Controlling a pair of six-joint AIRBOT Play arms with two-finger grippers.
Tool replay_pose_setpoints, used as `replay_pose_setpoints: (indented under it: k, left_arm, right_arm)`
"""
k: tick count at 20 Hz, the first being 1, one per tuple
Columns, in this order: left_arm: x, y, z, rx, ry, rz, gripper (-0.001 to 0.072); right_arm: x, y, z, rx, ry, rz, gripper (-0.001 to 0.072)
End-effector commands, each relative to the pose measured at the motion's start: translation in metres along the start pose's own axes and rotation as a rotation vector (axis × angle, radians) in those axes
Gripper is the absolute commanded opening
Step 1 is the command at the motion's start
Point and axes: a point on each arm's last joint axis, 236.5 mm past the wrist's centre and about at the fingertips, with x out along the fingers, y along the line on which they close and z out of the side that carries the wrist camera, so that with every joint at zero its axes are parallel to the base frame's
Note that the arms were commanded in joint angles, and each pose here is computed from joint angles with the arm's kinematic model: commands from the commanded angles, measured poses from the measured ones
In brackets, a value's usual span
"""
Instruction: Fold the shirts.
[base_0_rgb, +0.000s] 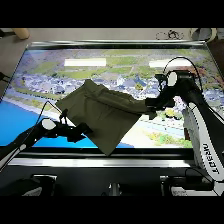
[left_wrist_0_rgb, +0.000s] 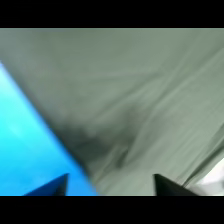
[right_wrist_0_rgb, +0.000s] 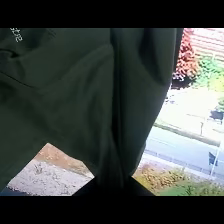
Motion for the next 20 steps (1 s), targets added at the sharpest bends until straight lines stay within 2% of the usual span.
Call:
replay_pose_setpoints:
  k: [1, 2, 4, 5, 7, 8, 10, 12, 14, 16, 20]
  left_arm:
    - [0.019, -0.014, 0.020, -0.050, -0.095, -0.041, 0.0380]
    - [0.012, -0.029, 0.031, 0.001, -0.115, -0.066, 0.0033]
    - [-0.036, -0.088, 0.056, 0.290, -0.214, -0.165, 0.0024]
    - [-0.083, -0.128, 0.066, 0.492, -0.316, -0.210, 0.0023]
    - [-0.219, -0.199, 0.071, 0.830, -0.616, -0.224, 0.0024]
    - [-0.308, -0.228, 0.061, 0.920, -0.824, -0.223, 0.0023]
    - [-0.476, -0.253, 0.013, 0.916, -1.214, -0.277, 0.0023]
    - [-0.572, -0.250, -0.051, 0.836, -1.404, -0.395, 0.0023]
    - [-0.580, -0.238, -0.083, 0.789, -1.367, -0.443, 0.0023]
    - [-0.549, -0.218, -0.074, 0.758, -1.256, -0.341, 0.0023]
    - [-0.465, -0.182, -0.006, 0.673, -1.063, -0.124, 0.0023]
  right_arm:
    - [-0.015, 0.006, 0.003, -0.002, -0.046, 0.022, 0.0027]
    - [-0.030, 0.007, 0.010, -0.008, -0.104, 0.020, 0.0027]
    - [-0.084, 0.008, 0.030, -0.027, -0.289, 0.003, 0.0026]
    - [-0.130, 0.005, 0.043, -0.025, -0.426, -0.023, 0.0026]
    - [-0.254, -0.003, 0.055, 0.007, -0.764, -0.076, 0.0026]
    - [-0.330, -0.009, 0.045, 0.025, -0.960, -0.106, 0.0026]
    - [-0.467, -0.021, -0.013, 0.066, -1.314, -0.146, 0.0026]
    - [-0.557, -0.020, -0.093, 0.080, -1.577, -0.111, 0.0026]
    - [-0.596, -0.020, -0.155, 0.109, -1.731, -0.039, 0.0026]
    - [-0.601, -0.023, -0.179, 0.138, -1.756, -0.006, 0.0026]
    - [-0.542, -0.027, -0.128, 0.145, -1.505, -0.070, 0.0026]
